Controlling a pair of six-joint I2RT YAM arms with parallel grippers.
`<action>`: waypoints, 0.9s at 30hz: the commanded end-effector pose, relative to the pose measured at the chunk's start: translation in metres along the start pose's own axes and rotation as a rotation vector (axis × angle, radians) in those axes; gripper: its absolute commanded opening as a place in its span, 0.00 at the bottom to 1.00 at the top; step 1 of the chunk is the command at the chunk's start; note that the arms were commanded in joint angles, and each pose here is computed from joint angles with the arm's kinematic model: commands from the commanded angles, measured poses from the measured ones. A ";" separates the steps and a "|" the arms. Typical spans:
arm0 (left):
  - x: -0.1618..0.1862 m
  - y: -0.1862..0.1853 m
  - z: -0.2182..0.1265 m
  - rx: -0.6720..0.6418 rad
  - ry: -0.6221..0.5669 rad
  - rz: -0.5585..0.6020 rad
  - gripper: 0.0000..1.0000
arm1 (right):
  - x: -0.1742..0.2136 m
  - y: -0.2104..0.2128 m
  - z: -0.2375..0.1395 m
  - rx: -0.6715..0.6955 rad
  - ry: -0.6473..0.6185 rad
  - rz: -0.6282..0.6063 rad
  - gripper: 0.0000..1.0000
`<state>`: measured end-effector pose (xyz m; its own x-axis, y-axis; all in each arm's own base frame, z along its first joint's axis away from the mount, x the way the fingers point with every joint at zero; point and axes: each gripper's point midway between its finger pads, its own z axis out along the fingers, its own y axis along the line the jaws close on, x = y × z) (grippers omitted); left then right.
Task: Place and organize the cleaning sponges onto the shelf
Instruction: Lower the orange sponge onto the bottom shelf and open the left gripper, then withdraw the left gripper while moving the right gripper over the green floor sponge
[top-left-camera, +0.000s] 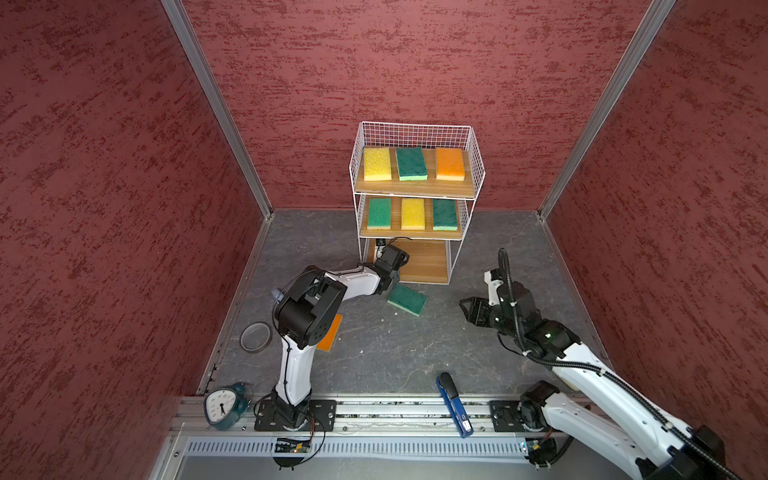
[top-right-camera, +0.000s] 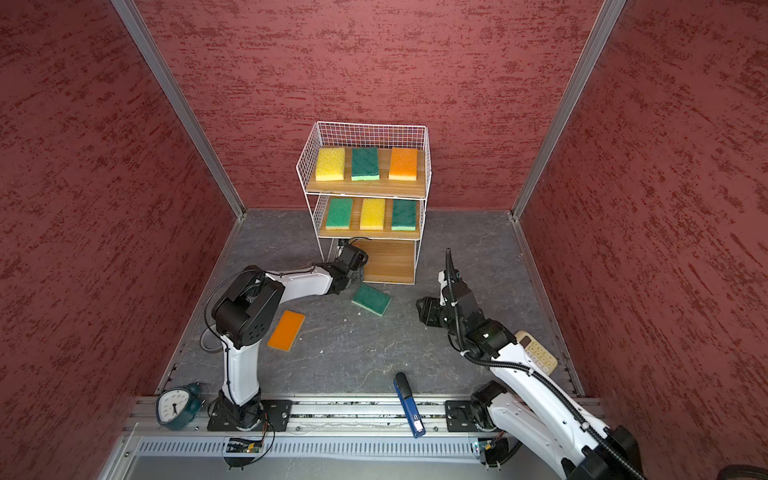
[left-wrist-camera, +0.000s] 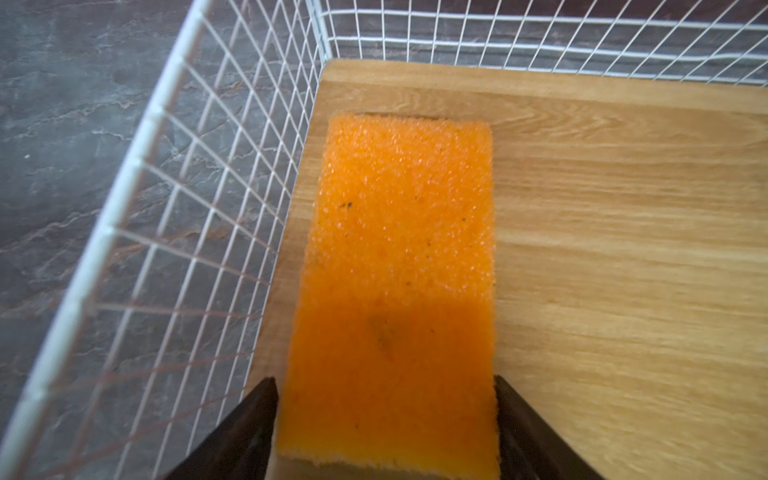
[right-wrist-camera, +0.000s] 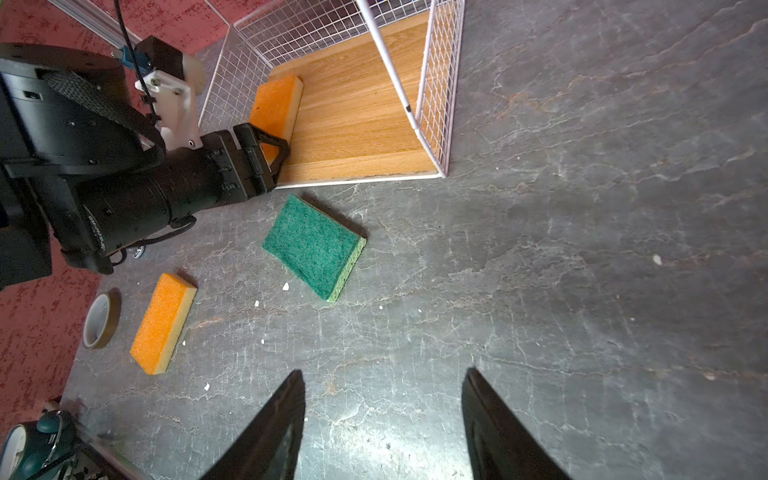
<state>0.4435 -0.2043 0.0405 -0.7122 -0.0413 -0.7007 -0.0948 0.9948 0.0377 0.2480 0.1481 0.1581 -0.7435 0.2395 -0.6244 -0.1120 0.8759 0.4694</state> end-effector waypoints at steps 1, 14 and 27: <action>-0.008 0.014 -0.012 -0.056 -0.025 -0.002 0.77 | -0.010 0.006 -0.007 -0.027 -0.038 0.019 0.61; -0.011 -0.001 -0.049 0.047 -0.026 -0.024 0.80 | -0.008 0.002 -0.010 -0.013 -0.048 0.002 0.61; 0.031 0.037 -0.142 0.130 0.037 -0.034 0.80 | 0.007 0.035 0.047 -0.086 0.021 -0.170 0.59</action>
<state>0.3400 -0.1950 0.1218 -0.7075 -0.0500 -0.7049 -0.0091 0.9981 -0.0617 0.2573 0.1801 0.1293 -0.7706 0.1091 -0.6279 -0.2110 0.8860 0.4129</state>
